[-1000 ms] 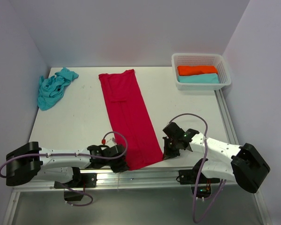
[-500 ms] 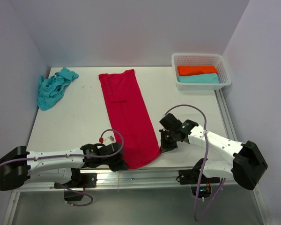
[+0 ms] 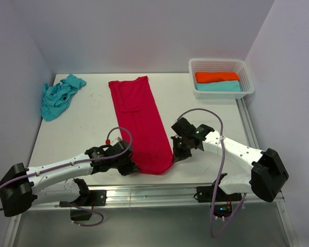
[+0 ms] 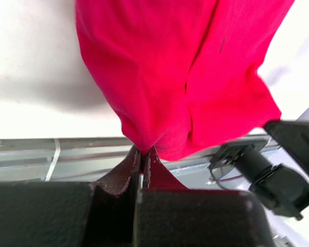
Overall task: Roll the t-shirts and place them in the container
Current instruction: Roll the tshirt
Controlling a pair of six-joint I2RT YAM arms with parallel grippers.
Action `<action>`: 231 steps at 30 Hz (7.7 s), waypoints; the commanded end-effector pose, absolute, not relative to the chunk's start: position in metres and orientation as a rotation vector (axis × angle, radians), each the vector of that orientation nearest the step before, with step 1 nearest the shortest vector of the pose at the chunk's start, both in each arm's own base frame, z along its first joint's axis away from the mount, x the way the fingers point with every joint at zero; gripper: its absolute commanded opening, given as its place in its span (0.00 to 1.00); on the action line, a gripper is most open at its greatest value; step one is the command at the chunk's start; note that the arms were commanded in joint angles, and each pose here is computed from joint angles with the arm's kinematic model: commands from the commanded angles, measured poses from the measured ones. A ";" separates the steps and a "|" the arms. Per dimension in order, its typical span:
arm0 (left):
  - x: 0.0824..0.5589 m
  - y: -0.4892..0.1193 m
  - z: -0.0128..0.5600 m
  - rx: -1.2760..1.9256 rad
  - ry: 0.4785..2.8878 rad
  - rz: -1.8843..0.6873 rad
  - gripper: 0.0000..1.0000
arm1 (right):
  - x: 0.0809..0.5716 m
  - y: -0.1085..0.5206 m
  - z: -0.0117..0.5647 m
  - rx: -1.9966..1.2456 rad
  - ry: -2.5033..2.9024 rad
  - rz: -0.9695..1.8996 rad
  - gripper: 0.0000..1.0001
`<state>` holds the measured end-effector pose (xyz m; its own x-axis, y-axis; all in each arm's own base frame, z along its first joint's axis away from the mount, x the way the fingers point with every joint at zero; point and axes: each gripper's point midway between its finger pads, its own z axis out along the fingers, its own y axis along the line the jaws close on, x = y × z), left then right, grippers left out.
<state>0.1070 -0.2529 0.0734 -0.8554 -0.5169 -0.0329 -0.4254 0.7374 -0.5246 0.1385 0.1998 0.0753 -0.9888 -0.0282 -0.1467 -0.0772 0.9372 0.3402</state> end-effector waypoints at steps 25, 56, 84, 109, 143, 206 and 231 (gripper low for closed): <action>0.186 -0.224 0.095 -0.808 2.732 -0.737 0.00 | 0.233 0.224 0.094 0.014 2.888 0.572 0.00; 0.222 -0.220 0.084 -0.849 2.737 -0.714 0.00 | 0.288 0.226 0.084 0.034 2.892 0.543 0.00; 0.243 -0.193 0.085 -0.758 2.699 -0.650 0.43 | 0.287 0.217 0.078 -0.008 2.796 0.583 0.45; 0.216 -0.199 0.033 -0.667 2.717 -0.709 0.46 | 0.278 0.216 0.024 -0.034 2.824 0.599 0.52; 0.157 -0.175 0.015 -0.517 2.819 -0.564 0.44 | 0.190 0.204 0.015 0.171 2.861 0.681 0.38; 0.092 -0.172 -0.024 -0.561 2.951 -0.512 0.49 | 0.162 0.170 -0.005 0.086 2.922 0.493 0.47; 0.125 -0.184 -0.001 -0.532 2.450 -0.696 0.71 | 0.183 0.176 0.029 0.278 2.321 0.777 0.61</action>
